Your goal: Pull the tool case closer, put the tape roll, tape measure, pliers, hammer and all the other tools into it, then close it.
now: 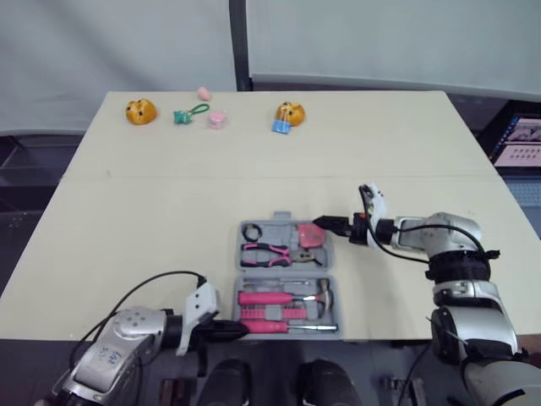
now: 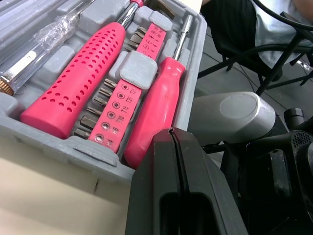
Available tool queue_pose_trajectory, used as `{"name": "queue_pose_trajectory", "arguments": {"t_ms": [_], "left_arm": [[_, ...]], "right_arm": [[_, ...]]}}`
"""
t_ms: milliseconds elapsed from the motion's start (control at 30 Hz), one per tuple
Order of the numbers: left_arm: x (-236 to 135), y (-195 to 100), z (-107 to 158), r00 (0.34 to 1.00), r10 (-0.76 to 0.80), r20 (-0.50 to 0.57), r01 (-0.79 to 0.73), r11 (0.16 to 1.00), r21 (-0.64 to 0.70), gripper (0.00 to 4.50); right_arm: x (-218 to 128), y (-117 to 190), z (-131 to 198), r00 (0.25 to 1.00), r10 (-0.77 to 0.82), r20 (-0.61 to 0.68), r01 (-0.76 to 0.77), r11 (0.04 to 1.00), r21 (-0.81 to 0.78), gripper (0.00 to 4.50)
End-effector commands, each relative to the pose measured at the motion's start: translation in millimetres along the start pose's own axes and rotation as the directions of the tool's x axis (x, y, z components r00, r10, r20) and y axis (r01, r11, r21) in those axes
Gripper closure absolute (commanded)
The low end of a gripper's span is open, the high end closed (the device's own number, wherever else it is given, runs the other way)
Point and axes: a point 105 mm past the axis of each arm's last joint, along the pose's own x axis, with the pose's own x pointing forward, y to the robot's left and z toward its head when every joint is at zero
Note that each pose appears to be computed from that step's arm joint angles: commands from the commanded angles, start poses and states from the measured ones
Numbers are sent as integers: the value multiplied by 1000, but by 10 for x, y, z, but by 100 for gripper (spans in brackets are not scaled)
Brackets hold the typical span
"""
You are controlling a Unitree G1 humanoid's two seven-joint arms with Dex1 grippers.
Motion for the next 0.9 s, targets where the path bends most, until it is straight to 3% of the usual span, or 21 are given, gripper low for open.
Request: {"name": "queue_pose_trajectory", "arguments": {"t_ms": [33, 233, 500, 900], "left_arm": [[11, -6, -7, 1000, 13, -14, -13, 1000, -8, 450], [5, 22, 60, 999, 33, 26, -33, 999, -23, 450], [-95, -1, 290, 986, 25, 165, -20, 999, -29, 450], [52, 113, 9, 996, 79, 30, -77, 996, -38, 450]], "right_arm": [[50, 37, 46, 1000, 12, 4, -11, 1000, -28, 2], [107, 14, 21, 1000, 13, 4, -13, 1000, -15, 2], [78, 37, 40, 1000, 26, 8, -26, 1000, -16, 2], [115, -6, 36, 1000, 23, 18, -23, 1000, -10, 2]]}}
